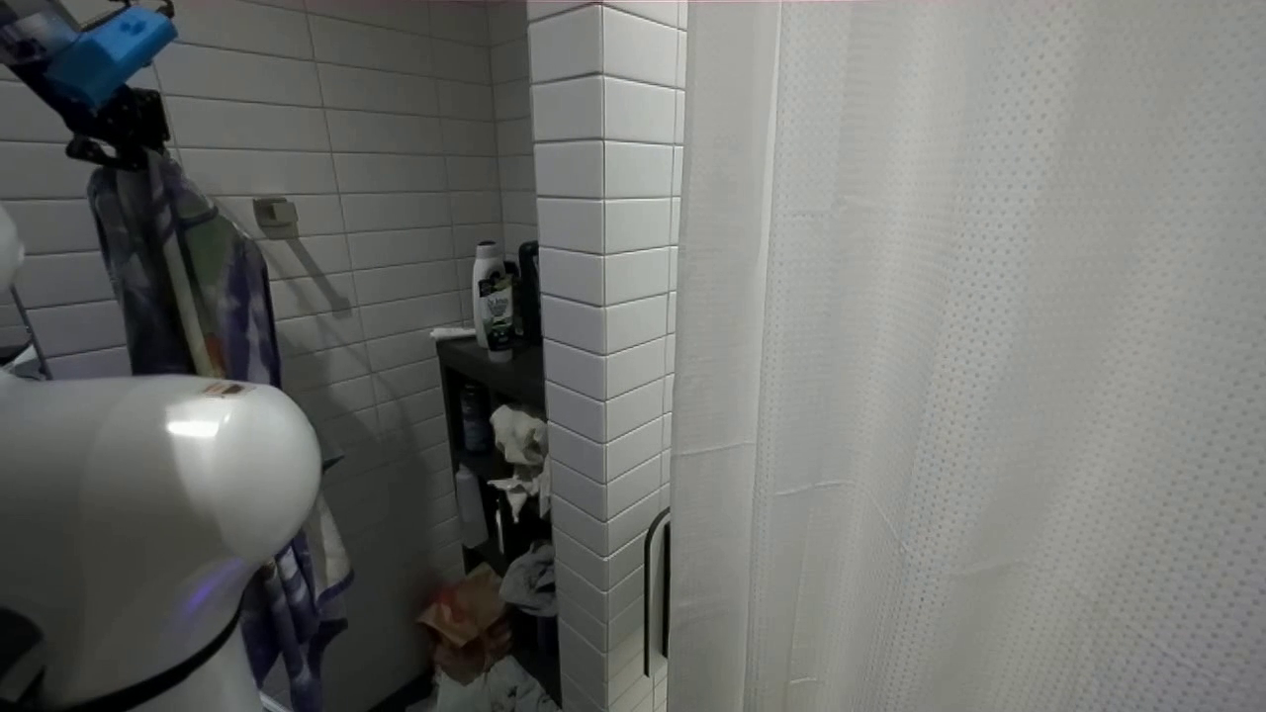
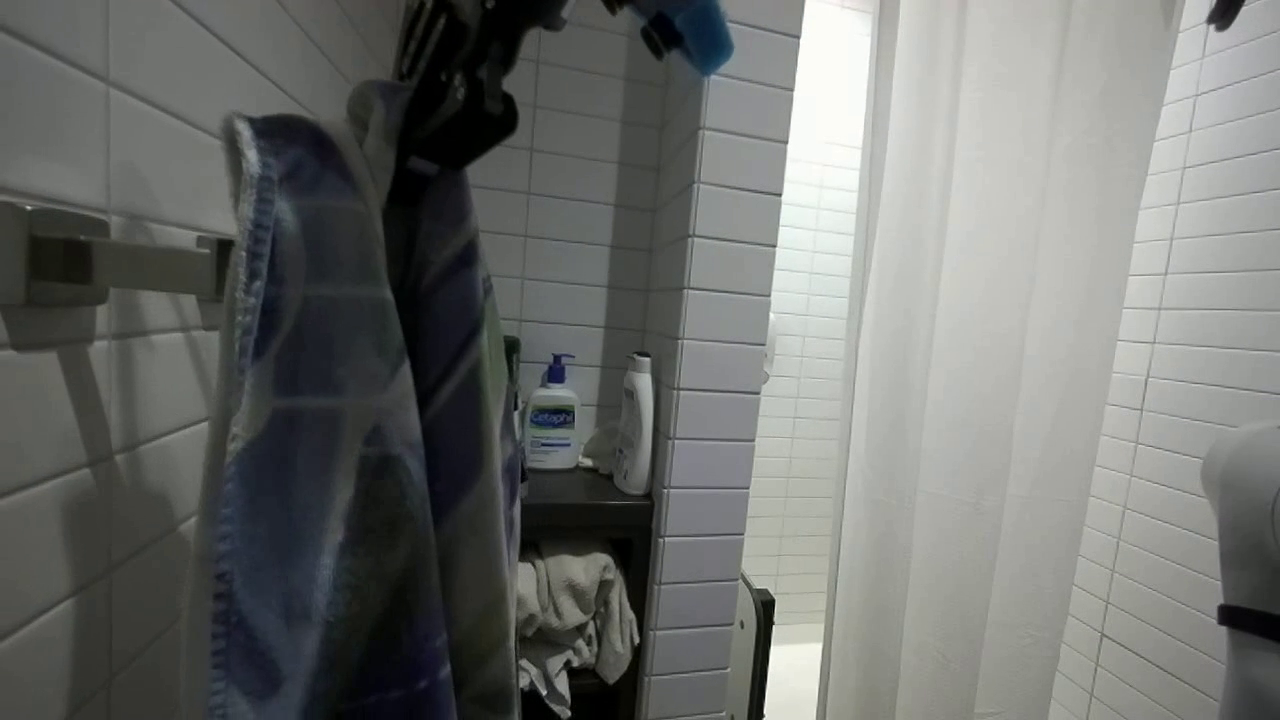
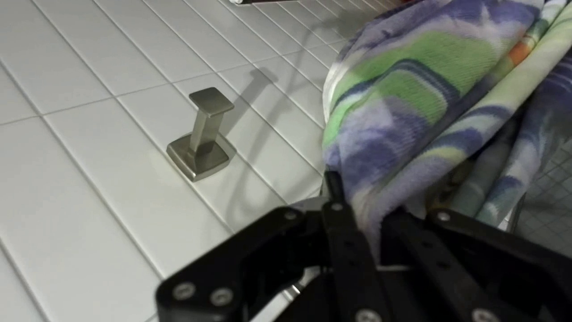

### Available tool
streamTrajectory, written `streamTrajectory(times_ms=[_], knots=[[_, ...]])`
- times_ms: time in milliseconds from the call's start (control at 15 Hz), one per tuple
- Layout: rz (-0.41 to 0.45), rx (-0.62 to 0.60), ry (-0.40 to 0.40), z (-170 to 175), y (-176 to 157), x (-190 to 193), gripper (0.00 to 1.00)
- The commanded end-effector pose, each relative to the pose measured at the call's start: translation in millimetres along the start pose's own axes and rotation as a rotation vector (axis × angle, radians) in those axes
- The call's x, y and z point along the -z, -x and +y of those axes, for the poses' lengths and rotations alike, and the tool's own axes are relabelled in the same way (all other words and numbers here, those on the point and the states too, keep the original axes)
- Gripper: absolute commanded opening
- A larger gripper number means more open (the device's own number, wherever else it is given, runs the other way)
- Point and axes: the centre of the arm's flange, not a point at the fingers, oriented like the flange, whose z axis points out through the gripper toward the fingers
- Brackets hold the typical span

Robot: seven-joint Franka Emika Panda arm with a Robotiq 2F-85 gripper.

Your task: Hang the towel on the hook

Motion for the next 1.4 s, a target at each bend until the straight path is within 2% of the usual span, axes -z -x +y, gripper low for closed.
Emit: streamTrajectory(times_ms=[0, 333, 933, 1133, 1267, 1333], knots=[[-0.049, -0.048, 0.081, 16.3, -2.1, 6.6, 0.02], [-0.078, -0.104, 0.149, 18.8, -5.6, 5.2, 0.02], [-0.068, -0.06, 0.194, 19.3, -10.1, 7.1, 0.02], [-0.072, -0.048, 0.19, 19.3, -9.4, 6.7, 0.02], [-0.069, -0.035, 0.161, 16.9, -10.1, 5.7, 0.02], [-0.086, -0.003, 0.16, 41.5, -66.7, -26.1, 0.02]])
